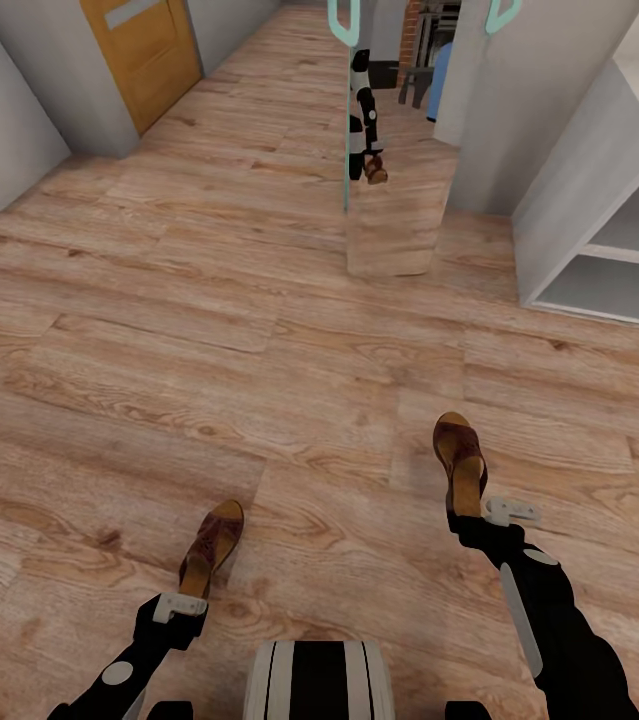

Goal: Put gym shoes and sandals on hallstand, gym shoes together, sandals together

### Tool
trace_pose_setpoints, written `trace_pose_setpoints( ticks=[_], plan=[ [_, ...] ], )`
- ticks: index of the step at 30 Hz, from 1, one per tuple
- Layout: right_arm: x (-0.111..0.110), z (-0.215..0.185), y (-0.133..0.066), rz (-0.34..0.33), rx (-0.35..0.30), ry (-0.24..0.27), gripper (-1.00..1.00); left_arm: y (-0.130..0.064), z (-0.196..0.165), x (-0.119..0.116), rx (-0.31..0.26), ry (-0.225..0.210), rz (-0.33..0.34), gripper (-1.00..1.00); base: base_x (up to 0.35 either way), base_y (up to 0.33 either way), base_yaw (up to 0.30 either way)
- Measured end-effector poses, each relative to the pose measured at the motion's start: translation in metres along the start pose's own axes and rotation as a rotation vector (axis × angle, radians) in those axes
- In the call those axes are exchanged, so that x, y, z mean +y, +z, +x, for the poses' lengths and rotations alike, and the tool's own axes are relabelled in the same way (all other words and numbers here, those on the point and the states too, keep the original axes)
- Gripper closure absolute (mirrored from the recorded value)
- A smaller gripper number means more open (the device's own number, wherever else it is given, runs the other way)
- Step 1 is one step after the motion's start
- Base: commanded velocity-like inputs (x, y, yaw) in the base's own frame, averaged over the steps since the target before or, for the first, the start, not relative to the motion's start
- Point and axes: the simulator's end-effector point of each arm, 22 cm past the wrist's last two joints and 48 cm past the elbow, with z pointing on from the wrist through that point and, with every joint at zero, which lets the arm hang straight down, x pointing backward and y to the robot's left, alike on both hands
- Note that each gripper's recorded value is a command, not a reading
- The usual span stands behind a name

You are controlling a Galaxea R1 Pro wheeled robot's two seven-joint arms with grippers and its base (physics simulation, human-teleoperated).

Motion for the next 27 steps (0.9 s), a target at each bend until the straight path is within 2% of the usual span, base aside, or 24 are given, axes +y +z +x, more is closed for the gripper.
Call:
trace_pose_setpoints(
  ticks=[7,8,27],
  plan=[
    [-0.0001,0.0,0.0,0.0,0.0,0.0,1.0,0.0,0.0003,0.0,0.001,0.0,0.0,-1.0,0.004,0.0,0.0],
    [-0.0001,0.0,0.0,0.001,0.0,0.0,1.0,0.0,0.0003,0.0,0.001,0.0,0.0,1.0,0.0,0.0,0.0],
    [0.0,0.0,0.0,0.0,0.0,0.0,1.0,0.0001,-0.0002,0.0,0.0,-0.005,-0.001,1.0,0.0,0.0,0.0]
  ],
)
